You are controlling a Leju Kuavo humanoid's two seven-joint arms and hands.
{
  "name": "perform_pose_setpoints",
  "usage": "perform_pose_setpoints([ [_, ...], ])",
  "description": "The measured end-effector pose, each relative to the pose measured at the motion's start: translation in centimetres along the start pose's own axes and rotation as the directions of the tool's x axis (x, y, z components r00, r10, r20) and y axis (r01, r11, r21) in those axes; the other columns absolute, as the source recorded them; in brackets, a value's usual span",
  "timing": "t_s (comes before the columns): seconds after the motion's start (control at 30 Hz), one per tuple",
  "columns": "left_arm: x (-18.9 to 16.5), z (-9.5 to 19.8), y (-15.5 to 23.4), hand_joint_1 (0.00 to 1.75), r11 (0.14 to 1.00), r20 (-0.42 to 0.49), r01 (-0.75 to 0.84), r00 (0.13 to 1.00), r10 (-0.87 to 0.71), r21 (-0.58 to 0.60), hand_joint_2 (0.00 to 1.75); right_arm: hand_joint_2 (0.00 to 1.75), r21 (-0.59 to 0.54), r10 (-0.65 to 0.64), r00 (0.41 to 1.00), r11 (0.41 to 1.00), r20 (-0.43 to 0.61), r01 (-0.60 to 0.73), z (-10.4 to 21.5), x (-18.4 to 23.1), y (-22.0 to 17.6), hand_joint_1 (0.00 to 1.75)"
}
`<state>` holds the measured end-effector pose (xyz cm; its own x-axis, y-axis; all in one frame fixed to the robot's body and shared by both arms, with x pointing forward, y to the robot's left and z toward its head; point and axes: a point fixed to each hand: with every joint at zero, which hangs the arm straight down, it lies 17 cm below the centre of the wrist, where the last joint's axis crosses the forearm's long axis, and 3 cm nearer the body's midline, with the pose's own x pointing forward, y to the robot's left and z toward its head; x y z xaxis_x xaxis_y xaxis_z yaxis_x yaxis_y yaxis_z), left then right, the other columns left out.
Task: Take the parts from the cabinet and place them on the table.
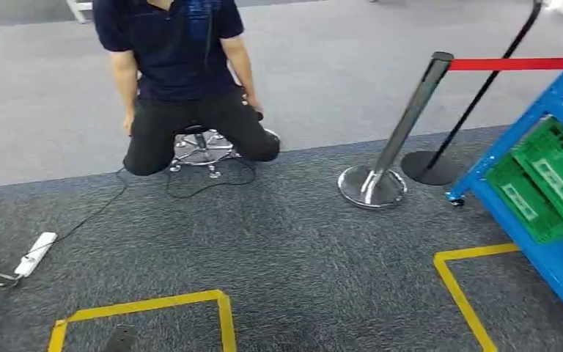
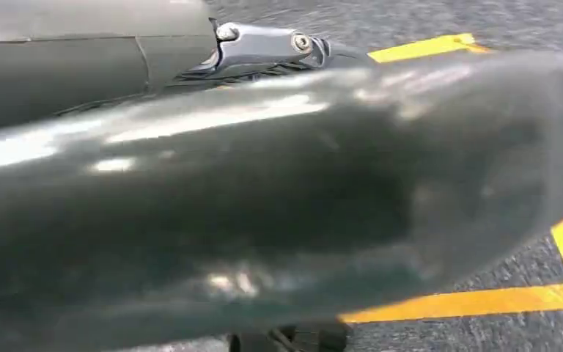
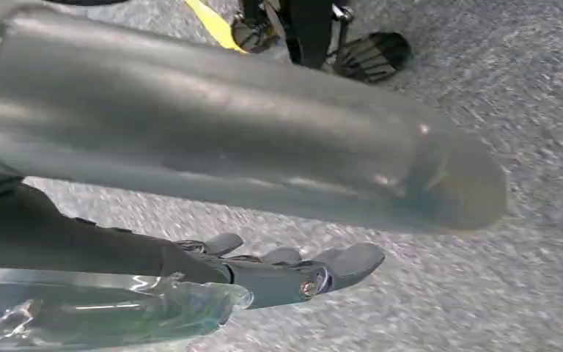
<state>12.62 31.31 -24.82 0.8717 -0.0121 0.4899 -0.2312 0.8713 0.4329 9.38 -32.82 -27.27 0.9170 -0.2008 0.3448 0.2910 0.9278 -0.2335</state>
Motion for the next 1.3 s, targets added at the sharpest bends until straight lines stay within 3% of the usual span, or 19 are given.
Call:
perform_pose_setpoints([
  [0.43, -0.5, 0.0, 0.2, 0.00, 1.000, -0.013, 0.014, 1.000, -0.014, -0.002, 0.00, 0.00, 0.012, 0.004, 1.000, 1.000, -0.024, -0.004, 0.3, -1.0, 0.6, 0.00],
  [0.63, -2.3, 0.6, -2.0, 0.00, 0.994, -0.124, 0.023, 0.992, -0.037, -0.109, 0.00, 0.00, 0.031, 0.022, 0.998, 0.999, -0.052, -0.021, 0.4, -1.5, 1.1, 0.00],
  [1.3, -1.7, 1.7, -4.2, 0.00, 0.968, -0.039, 0.172, 0.982, -0.182, -0.184, 0.00, 0.00, 0.094, 0.006, 0.991, 0.996, -0.137, 0.007, 1.2, -2.8, 3.5, 0.00],
])
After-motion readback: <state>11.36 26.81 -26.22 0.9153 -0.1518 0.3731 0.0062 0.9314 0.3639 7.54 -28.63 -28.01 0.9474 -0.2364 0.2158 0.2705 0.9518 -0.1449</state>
